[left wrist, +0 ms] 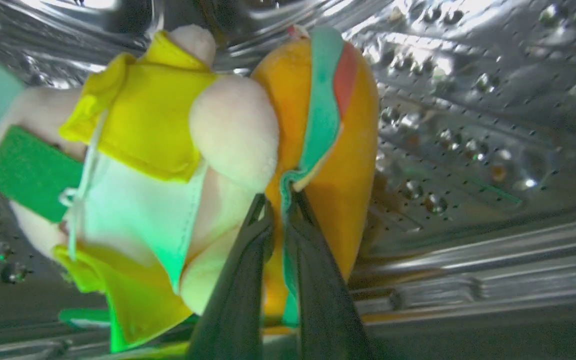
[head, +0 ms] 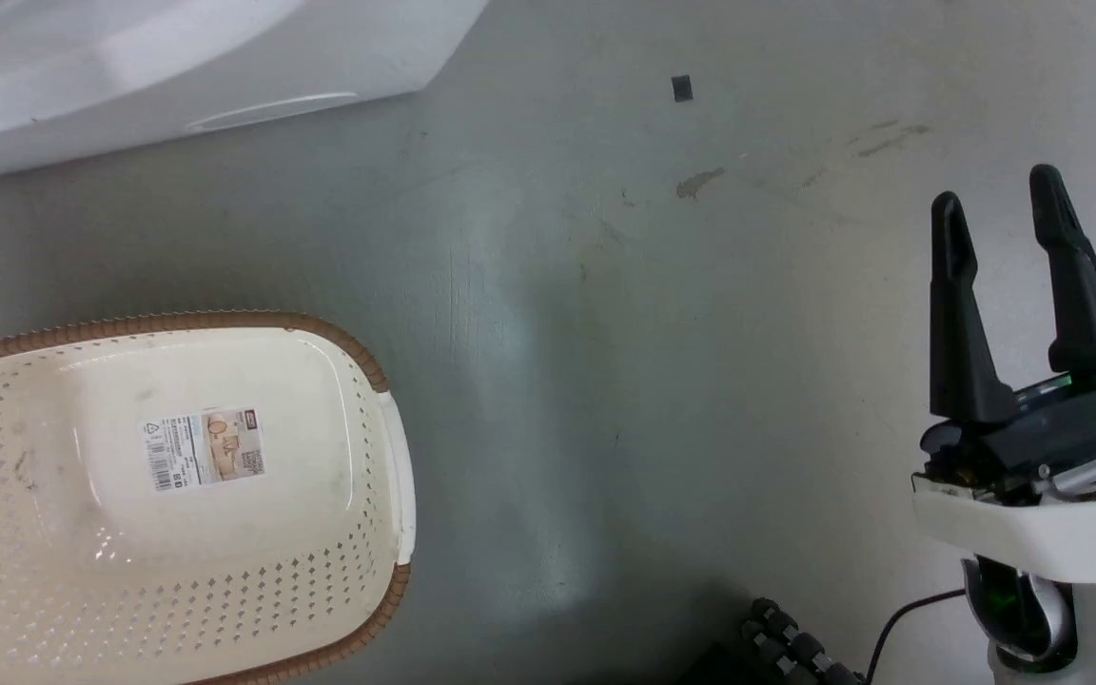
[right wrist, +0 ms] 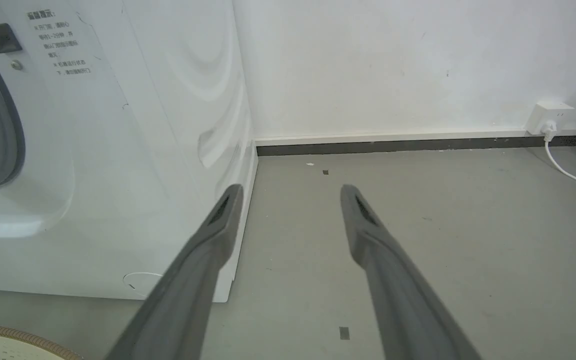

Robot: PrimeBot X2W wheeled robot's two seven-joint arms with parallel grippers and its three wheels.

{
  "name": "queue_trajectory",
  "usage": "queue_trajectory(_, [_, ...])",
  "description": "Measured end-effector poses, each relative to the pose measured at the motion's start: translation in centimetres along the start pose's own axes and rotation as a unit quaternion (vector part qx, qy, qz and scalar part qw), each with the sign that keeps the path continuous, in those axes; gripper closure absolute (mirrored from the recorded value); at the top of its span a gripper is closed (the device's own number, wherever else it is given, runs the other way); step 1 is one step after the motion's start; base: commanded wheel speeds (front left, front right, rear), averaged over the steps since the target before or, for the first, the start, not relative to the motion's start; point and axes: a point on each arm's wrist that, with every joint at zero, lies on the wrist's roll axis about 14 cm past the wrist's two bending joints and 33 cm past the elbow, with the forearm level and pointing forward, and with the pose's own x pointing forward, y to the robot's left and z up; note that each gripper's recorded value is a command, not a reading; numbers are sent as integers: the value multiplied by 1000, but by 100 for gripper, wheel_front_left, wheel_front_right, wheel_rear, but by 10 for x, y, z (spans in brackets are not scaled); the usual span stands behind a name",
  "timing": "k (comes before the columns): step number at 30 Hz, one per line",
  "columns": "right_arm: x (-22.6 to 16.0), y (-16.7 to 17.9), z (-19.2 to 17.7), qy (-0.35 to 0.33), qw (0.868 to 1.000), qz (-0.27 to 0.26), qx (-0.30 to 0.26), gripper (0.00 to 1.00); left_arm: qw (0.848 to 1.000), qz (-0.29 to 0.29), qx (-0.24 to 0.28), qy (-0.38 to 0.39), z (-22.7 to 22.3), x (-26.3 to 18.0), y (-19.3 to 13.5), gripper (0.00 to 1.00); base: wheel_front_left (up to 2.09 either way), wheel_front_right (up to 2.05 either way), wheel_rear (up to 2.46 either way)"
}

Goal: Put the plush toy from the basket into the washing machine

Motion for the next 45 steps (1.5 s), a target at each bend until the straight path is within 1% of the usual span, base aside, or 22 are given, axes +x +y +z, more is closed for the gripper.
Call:
queue_trajectory(3, [2,0,-3,2,1000,0,2,0,999,0,5,39,-22,5,-1,100,0,0,0])
queue_trajectory(6, [2,0,-5,5,1000,0,3,0,999,0,8,39,-24,5,1,100,0,0,0])
queue_trajectory(7, [3,0,-5,4,1000,1,3,0,999,-1,10,34,-22,4,1,17,0,0,0])
queue_trajectory(8, [3,0,-4,2,1000,1,4,0,1000,-1,13,28,-20,4,1,0,0,0,0])
queue_trajectory(13, [5,1,4,-9,1000,3,4,0,1000,2,17,-1,-6,-6,4,0,0,0,0])
queue_trajectory(16, [5,4,15,-22,1000,7,-2,0,1000,-3,14,-24,7,-17,2,0,0,0,0])
queue_trajectory(19, [3,7,29,-39,999,13,-6,0,999,-8,15,-41,14,-34,-2,0,0,0,0])
queue_trajectory(23, [-3,11,48,-58,998,18,-6,0,996,-11,15,-88,35,-63,-4,0,0,0,0])
queue_trajectory(30, [-26,17,76,-84,996,24,-11,0,983,-33,3,-178,78,-128,-21,0,0,0,0])
queue_trajectory(34, [-40,23,88,-95,995,31,-7,0,969,-37,-13,-244,100,-173,-21,0,0,0,0])
queue_trajectory(41, [-65,35,107,-116,992,49,-5,0,959,-39,-11,-279,94,-243,-21,0,0,0,0])
queue_trajectory(45, [-82,39,114,-124,991,54,-1,0,960,-41,-13,-278,68,-279,-30,0,0,0,0])
